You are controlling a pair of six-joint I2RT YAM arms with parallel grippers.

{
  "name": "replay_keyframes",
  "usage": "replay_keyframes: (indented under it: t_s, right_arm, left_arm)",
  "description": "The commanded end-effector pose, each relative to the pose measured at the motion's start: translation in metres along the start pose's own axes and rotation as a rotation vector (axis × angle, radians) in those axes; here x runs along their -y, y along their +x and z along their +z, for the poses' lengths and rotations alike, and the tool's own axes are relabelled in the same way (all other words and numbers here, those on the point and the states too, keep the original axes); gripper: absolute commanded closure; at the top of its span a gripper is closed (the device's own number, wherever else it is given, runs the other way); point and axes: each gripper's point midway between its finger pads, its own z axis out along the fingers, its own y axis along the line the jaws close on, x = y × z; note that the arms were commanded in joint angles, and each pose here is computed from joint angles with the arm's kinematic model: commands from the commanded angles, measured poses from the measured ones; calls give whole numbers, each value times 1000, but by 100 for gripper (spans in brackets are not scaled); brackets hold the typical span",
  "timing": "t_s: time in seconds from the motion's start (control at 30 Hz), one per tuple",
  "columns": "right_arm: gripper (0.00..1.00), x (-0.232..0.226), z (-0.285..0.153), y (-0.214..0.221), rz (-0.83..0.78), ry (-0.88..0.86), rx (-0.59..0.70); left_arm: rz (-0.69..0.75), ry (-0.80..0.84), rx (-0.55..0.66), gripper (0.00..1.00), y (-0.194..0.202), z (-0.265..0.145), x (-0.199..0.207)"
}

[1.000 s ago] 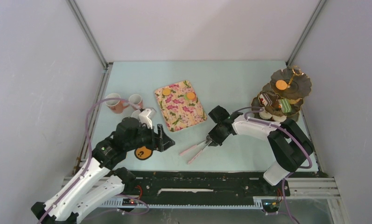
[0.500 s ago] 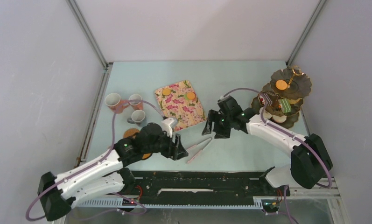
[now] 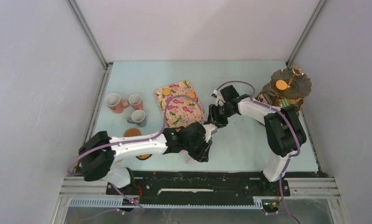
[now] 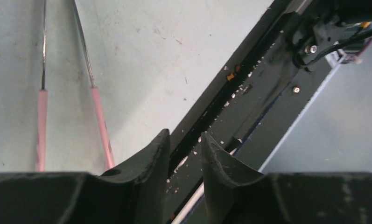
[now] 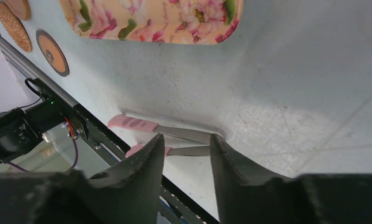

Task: Serve the afternoon tea
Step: Move the clamp to the center of the board, then adjust the clamp at the center of the board.

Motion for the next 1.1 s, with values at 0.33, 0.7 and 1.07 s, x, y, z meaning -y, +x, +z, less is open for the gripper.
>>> replay_keyframes:
  t_s: [0.33,0.7,1.07]
  right_arm:
    - [62,12,30,49,122,-26,-50]
    - [55,0,25,104,253,-71,11]
    - [28,1,6,77,52,-68,102]
  left_arm:
    - [22,-258,-230,84,38,51,-58]
    - [2,-518,-232,87,52,8,-134]
    - [19,-518,-156,83,44,-33,-128]
